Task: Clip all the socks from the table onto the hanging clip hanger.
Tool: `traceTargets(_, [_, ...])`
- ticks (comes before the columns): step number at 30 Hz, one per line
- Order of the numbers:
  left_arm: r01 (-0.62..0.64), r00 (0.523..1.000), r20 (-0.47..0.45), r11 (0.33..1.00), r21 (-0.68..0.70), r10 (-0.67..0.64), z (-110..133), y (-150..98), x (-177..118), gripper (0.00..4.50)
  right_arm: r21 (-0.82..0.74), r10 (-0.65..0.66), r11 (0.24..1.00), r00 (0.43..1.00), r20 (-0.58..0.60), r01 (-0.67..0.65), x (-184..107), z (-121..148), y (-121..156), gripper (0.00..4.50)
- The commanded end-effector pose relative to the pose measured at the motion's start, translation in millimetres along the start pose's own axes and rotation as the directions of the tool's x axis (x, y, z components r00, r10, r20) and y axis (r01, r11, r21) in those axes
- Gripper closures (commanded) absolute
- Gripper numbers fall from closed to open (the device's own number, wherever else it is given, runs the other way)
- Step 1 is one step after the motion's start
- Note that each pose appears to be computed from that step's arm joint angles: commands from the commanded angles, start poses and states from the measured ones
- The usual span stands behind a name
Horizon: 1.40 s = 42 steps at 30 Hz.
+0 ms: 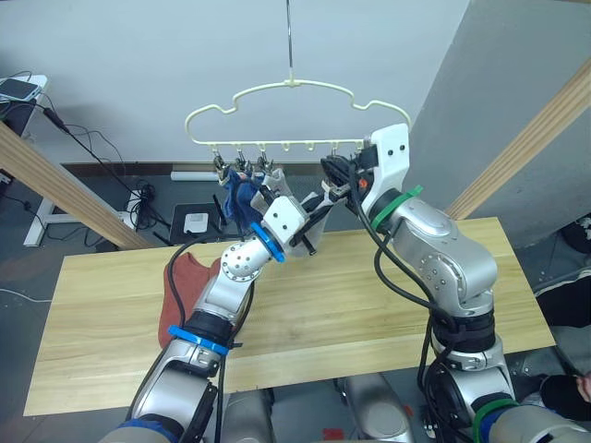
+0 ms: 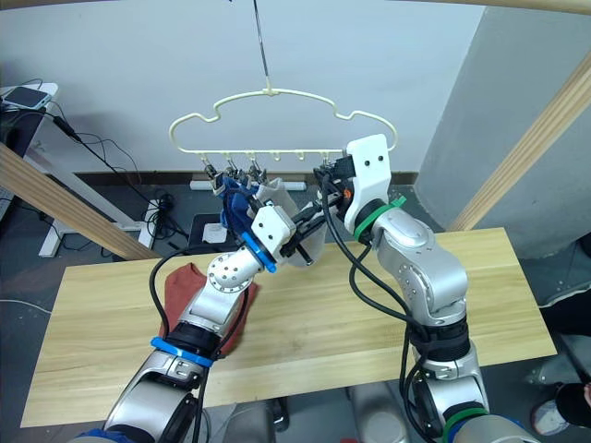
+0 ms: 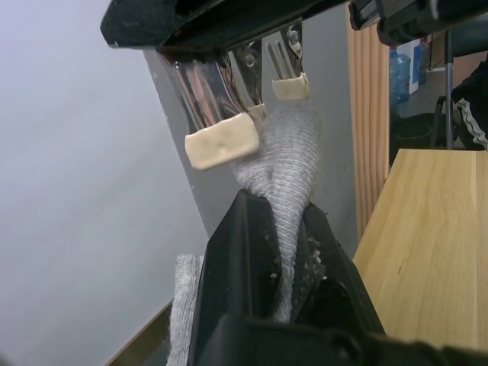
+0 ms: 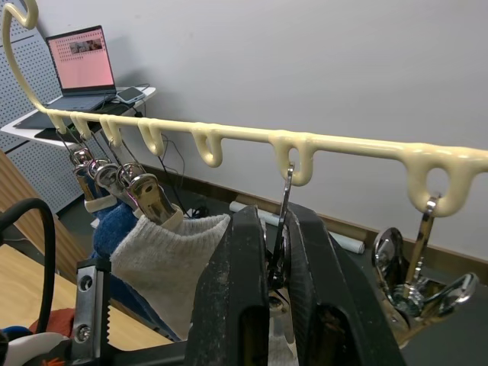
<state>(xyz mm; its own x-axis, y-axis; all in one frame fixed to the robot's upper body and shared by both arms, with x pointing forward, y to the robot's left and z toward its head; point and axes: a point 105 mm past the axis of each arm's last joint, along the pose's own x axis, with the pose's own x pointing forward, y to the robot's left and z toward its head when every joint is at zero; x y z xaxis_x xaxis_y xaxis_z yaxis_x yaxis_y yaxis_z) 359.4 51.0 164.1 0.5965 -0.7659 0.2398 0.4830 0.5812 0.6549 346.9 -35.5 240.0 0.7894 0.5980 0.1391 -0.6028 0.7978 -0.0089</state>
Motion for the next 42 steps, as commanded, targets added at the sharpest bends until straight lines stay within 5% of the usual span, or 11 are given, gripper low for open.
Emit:
traceTargets(1, [-0.021,0.997,0.069,0.999,0.029,0.019,16,6,1,4.5,-0.036,0.013,0.999,0.997,0.071,-0.011,-3,17,4,4.47])
traceTargets(22, [-0.076,0.994,0.081,0.997,-0.031,0.078,21,12,9,4.5,0.025,0.042,0.999,0.999,0.03,-0.042,-3,8,10,4.47])
traceTargets(30, [-0.081,0.994,0.062,0.995,-0.062,0.085,18,12,10,4.5,-0.003,0.052,0.999,0.998,0.029,-0.052,-10,10,10,1.5])
traceTargets(34, [-0.038,0.998,0.035,0.989,-0.146,0.044,12,5,6,4.5,-0.06,0.121,0.991,0.993,0.006,-0.12,-26,9,18,1.5])
traceTargets(42, [0.049,0.999,-0.008,0.974,-0.223,-0.052,11,3,-8,2.05,-0.197,0.176,0.964,0.984,-0.025,-0.178,-55,10,26,1.46])
